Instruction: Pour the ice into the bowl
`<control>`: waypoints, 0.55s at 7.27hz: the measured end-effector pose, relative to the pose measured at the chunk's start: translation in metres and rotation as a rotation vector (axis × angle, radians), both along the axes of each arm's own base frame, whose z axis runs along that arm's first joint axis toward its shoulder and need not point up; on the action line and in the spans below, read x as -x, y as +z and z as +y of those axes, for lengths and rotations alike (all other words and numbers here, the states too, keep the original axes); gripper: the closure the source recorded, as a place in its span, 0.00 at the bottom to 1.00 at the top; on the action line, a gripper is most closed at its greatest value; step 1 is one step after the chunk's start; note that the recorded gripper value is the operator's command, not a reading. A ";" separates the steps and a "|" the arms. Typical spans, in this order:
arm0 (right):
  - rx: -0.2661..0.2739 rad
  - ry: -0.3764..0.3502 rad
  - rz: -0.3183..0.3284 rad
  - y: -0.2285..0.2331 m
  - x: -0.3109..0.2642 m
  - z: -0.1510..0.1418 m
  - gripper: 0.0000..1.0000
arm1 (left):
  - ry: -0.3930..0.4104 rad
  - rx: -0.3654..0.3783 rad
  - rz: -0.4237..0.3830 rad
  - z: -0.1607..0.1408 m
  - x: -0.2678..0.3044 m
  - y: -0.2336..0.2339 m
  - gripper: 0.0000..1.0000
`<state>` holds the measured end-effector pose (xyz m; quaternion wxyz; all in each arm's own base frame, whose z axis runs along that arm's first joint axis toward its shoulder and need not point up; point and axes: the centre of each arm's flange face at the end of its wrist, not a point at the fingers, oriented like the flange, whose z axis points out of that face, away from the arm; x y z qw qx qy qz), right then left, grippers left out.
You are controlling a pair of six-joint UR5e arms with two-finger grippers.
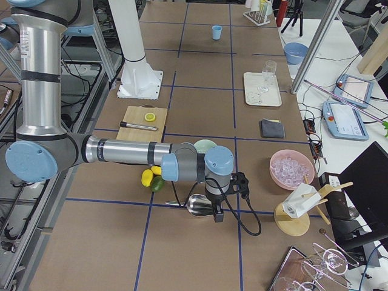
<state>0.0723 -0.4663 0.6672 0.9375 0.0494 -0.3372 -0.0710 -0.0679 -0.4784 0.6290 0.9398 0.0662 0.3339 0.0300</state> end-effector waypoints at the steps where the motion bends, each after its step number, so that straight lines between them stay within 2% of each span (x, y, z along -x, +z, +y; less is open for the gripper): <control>1: 0.000 0.000 -0.001 0.001 0.000 0.001 0.00 | 0.001 0.002 -0.001 0.000 0.000 0.001 0.00; 4: -0.002 0.003 -0.003 0.000 0.000 0.000 0.00 | 0.002 0.014 -0.002 0.001 -0.001 0.007 0.00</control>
